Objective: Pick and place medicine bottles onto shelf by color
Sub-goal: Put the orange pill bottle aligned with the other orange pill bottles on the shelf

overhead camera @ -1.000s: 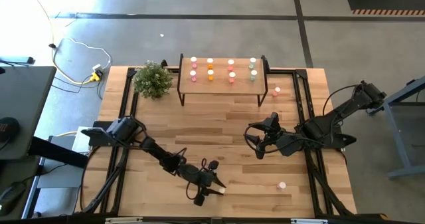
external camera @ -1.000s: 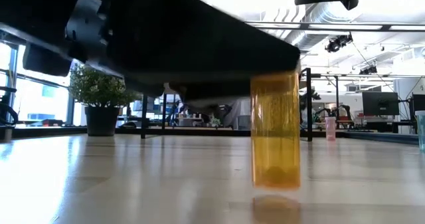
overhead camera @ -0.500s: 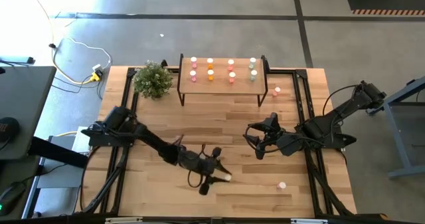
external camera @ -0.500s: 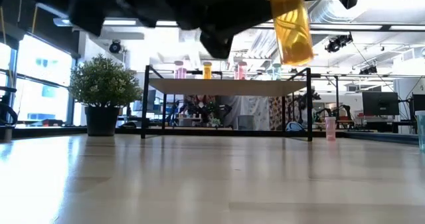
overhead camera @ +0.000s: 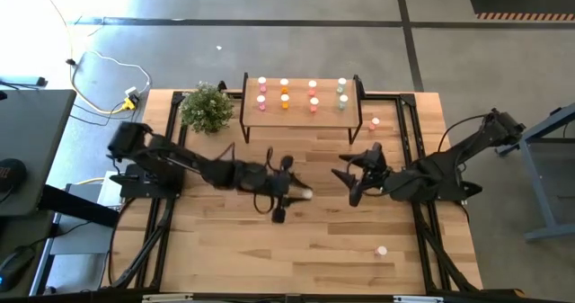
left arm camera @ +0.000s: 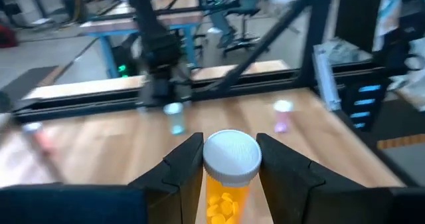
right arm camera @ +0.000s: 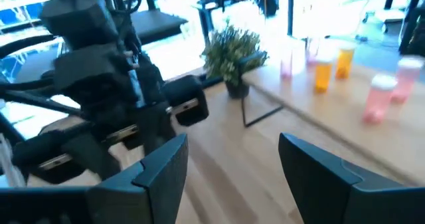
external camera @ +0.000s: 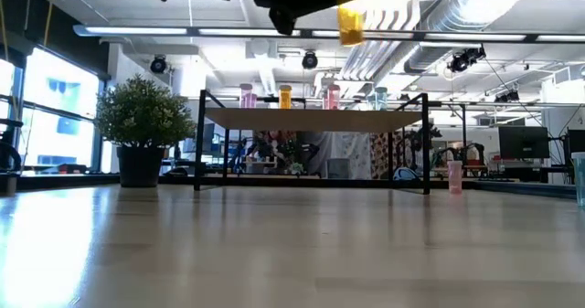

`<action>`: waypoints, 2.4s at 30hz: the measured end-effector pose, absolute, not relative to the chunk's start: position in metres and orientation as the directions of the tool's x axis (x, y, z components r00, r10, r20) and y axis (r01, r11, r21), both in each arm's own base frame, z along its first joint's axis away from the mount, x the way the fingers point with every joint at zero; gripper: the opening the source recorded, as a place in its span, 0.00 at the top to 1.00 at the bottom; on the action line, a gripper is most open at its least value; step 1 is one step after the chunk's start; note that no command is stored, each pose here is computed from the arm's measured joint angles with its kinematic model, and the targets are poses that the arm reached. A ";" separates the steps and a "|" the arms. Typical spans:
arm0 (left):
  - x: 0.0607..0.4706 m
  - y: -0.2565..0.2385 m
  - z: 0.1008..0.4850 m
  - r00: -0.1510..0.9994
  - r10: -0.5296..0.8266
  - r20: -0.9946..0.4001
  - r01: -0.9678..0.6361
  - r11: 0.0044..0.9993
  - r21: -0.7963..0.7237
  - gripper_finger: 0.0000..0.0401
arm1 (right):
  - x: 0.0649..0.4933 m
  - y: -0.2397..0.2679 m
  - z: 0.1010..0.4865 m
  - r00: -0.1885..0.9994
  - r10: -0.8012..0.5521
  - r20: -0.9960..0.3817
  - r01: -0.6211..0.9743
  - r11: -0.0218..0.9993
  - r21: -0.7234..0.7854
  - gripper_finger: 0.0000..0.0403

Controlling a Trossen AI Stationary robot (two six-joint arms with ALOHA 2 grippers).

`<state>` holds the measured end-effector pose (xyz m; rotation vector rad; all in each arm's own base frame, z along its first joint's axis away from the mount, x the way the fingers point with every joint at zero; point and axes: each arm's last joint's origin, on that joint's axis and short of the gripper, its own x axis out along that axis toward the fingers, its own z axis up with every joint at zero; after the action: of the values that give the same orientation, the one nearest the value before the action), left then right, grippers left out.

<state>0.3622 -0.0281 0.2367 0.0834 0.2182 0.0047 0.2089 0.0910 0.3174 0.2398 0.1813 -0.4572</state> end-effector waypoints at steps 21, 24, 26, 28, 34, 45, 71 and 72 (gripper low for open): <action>0.304 0.107 0.280 0.870 0.401 -0.287 -0.380 0.916 0.128 0.69 | 0.193 0.043 0.343 0.819 -0.554 -0.151 0.566 0.823 0.050 0.44; 0.299 0.124 0.278 0.847 0.442 -0.293 -0.433 0.896 0.099 0.69 | 0.194 0.037 0.343 0.801 -0.580 -0.151 0.590 0.807 0.026 0.44; 0.297 0.131 0.276 0.834 0.461 -0.304 -0.459 0.885 0.084 0.69 | 0.195 0.032 0.343 0.788 -0.598 -0.150 0.605 0.796 0.003 0.44; 0.296 0.135 0.274 0.829 0.468 -0.306 -0.468 0.880 0.079 0.69 | 0.196 0.027 0.343 0.773 -0.617 -0.149 0.622 0.783 -0.015 0.44; 0.293 0.131 0.252 0.827 0.467 -0.313 -0.469 0.880 0.075 0.69 | 0.197 0.012 0.343 0.724 -0.674 -0.149 0.672 0.737 -0.068 0.44; 0.283 0.128 0.235 0.835 0.512 -0.201 -0.505 0.858 0.089 0.69 | 0.198 -0.010 0.343 0.659 -0.736 -0.154 0.733 0.674 -0.088 0.44; 0.284 0.149 0.222 0.801 0.567 -0.194 -0.563 0.823 0.079 0.69 | 0.199 -0.019 0.342 0.687 -0.706 -0.171 0.708 0.703 -0.064 0.44; 0.284 0.149 0.222 0.801 0.567 -0.195 -0.563 0.823 0.079 0.69 | 0.199 -0.019 0.342 0.687 -0.706 -0.171 0.708 0.704 -0.064 0.44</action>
<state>0.2841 0.1494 0.2217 0.0173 0.2144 0.6056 0.1992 -0.0193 0.3423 0.0075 0.1886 -0.7913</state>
